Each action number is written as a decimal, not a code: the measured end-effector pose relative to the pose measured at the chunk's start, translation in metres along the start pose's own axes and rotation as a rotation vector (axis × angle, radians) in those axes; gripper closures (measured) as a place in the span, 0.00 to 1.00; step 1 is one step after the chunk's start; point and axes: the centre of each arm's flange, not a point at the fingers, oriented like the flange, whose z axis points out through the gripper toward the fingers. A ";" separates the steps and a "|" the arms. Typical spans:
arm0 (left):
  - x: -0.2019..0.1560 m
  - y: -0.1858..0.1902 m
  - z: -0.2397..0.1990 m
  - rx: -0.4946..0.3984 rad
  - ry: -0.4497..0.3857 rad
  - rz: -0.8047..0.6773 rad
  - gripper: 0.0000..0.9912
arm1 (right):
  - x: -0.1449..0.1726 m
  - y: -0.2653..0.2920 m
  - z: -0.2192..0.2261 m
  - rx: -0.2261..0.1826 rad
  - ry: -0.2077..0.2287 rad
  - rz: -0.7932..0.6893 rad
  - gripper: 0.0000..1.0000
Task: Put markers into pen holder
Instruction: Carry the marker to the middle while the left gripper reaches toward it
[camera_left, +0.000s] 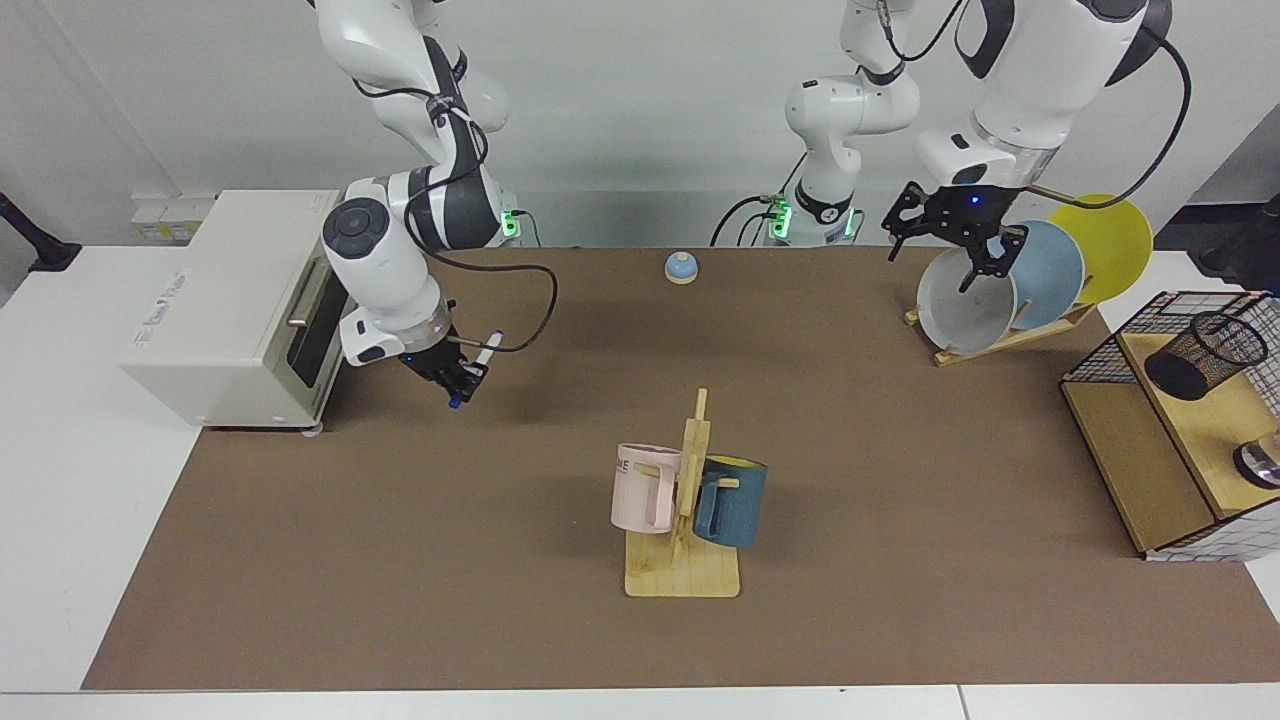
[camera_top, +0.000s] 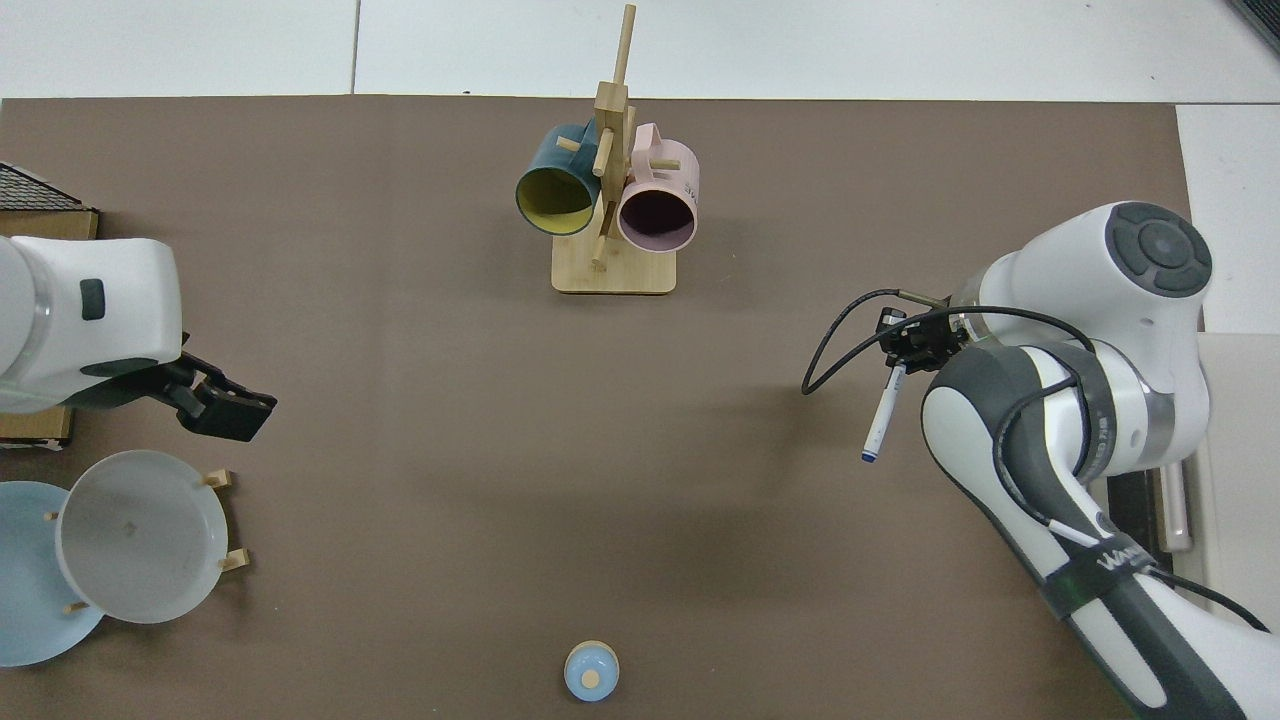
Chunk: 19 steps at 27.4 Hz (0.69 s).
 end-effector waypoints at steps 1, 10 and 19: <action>0.000 0.000 0.000 -0.006 0.004 0.039 0.00 | -0.004 -0.005 -0.008 0.003 -0.005 0.016 0.83; 0.015 0.024 0.003 -0.039 0.026 0.289 0.00 | -0.042 -0.049 -0.067 0.098 -0.081 0.211 0.83; 0.037 0.067 0.015 -0.116 0.068 0.377 0.00 | -0.086 -0.086 -0.094 0.150 -0.147 0.463 0.83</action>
